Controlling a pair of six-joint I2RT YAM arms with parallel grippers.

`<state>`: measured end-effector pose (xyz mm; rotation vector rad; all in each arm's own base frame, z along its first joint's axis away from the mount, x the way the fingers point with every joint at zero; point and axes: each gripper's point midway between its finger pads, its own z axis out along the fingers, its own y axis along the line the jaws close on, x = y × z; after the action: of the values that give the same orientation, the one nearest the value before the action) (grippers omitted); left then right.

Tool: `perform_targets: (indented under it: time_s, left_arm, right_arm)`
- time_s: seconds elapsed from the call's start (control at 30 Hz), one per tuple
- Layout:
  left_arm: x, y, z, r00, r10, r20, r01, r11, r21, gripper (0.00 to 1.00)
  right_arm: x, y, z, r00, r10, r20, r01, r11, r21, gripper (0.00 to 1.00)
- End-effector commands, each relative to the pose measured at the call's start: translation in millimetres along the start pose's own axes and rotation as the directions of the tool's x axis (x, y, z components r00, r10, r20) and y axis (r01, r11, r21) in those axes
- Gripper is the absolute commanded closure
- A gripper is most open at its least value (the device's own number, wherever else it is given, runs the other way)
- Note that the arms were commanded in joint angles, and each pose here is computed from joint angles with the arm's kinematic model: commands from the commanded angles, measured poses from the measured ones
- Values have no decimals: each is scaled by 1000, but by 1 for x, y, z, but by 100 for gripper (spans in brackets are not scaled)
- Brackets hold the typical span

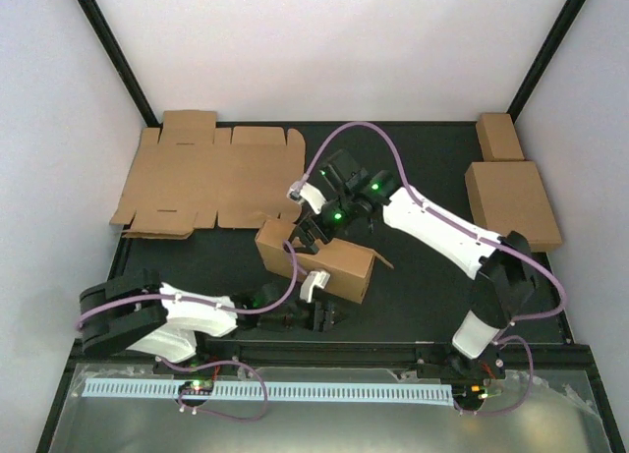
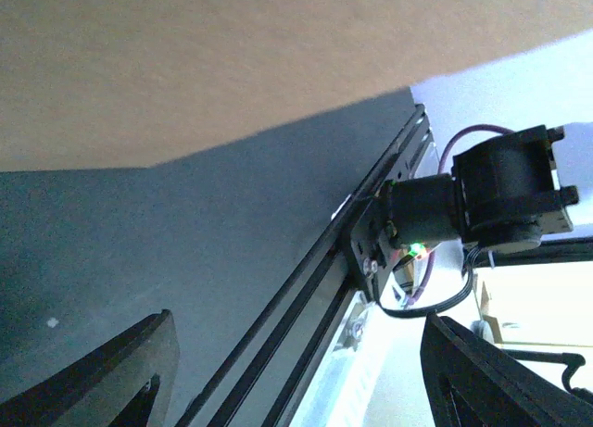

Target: Fold the paper box

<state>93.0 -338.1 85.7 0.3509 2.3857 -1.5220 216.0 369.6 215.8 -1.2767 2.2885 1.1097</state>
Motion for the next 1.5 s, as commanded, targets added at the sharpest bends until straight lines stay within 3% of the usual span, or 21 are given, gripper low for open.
perform_targets:
  time_s: [0.0, 0.17, 0.57, 1.03, 1.47]
  left_arm:
    - [-16, -33, 16, 998, 44, 38, -47, 994, 94, 26]
    - [-20, -37, 29, 998, 52, 43, -57, 993, 108, 26]
    - [-23, -37, 27, 996, 83, 42, -86, 993, 76, 22]
    - [1, -14, -17, 999, 44, -7, -44, 999, -17, 15]
    - [17, -23, -78, 980, 137, -142, -157, 978, -140, 9]
  right_arm:
    - [-7, 4, 6, 1000, -26, -9, 26, 999, -42, 0]
    - [-6, 10, 6, 999, -51, -2, 50, 996, -79, 0]
    - [-17, -30, -40, 991, -27, 133, 2, 983, 183, 0]
    - [-11, -45, -56, 990, -7, 138, -26, 971, 236, 0]
    - [-13, -48, -61, 989, -7, 145, -31, 964, 262, 0]
